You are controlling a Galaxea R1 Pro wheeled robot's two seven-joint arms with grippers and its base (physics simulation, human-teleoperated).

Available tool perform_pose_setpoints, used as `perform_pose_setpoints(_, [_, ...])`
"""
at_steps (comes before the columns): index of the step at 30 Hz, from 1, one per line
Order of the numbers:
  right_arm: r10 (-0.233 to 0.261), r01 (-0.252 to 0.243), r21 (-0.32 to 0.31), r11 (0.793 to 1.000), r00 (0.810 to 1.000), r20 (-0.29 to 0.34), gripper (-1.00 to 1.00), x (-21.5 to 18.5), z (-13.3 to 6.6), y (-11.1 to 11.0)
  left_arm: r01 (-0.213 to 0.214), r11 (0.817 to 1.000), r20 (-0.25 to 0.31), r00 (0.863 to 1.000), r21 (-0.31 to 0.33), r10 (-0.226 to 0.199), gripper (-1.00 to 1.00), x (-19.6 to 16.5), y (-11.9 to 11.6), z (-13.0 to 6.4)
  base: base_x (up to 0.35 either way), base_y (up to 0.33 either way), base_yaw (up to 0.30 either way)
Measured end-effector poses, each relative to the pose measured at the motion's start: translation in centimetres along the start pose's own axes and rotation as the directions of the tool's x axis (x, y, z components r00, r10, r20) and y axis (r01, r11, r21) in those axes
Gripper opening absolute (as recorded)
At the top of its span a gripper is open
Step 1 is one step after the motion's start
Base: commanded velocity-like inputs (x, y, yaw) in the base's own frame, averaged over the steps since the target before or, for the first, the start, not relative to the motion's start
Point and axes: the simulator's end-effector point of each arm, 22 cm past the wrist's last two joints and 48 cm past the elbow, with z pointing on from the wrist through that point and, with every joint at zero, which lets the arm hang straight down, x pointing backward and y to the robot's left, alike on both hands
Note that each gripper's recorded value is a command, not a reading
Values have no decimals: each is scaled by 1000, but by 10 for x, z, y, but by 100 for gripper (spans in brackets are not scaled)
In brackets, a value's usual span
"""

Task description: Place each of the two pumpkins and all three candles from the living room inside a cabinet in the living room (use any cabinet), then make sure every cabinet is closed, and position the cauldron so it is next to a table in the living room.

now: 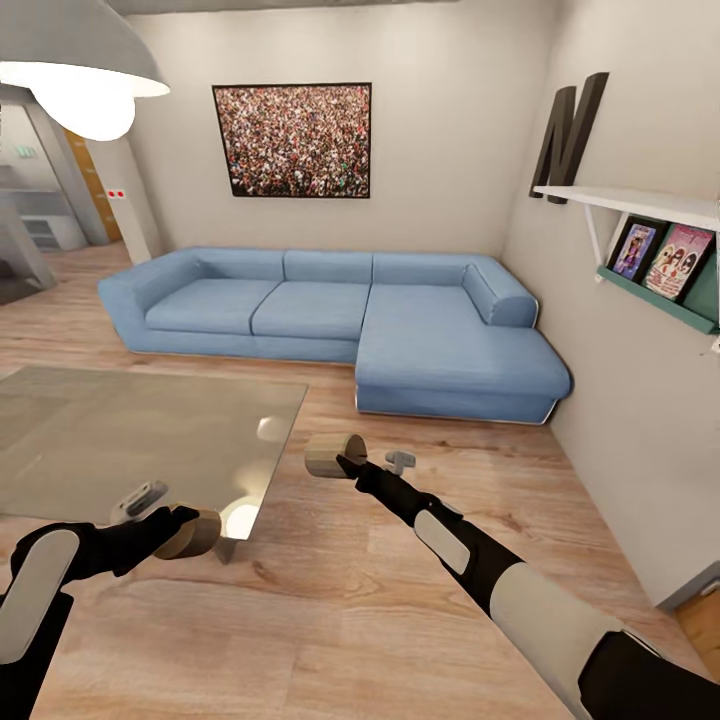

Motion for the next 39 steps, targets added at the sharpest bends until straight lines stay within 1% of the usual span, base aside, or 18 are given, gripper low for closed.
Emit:
perform_pose_setpoints(5, [-2, 2, -3, 1000, 1000, 7, -100, -10, -2, 9, 4, 1000, 3, 1000, 13, -4, -100, -4, -7, -10, 0, 0, 0])
perform_pose_setpoints(13, [-15, 15, -9, 1000, 1000, 13, -100, -15, -4, 14, 4, 1000, 11, 1000, 25, -4, -100, -8, -10, -15, 0, 0, 0])
perform_pose_setpoints(18, [-20, 21, -13, 1000, 1000, 18, -100, -18, -5, 18, 13, 999, 22, 1000, 31, -13, -100, -12, -10, -19, 0, 0, 0])
perform_pose_setpoints(39, [-44, 45, -28, 999, 998, 41, -100, -34, -9, 34, 10, 999, 47, 999, 53, -12, -100, -20, -18, -33, 0, 0, 0])
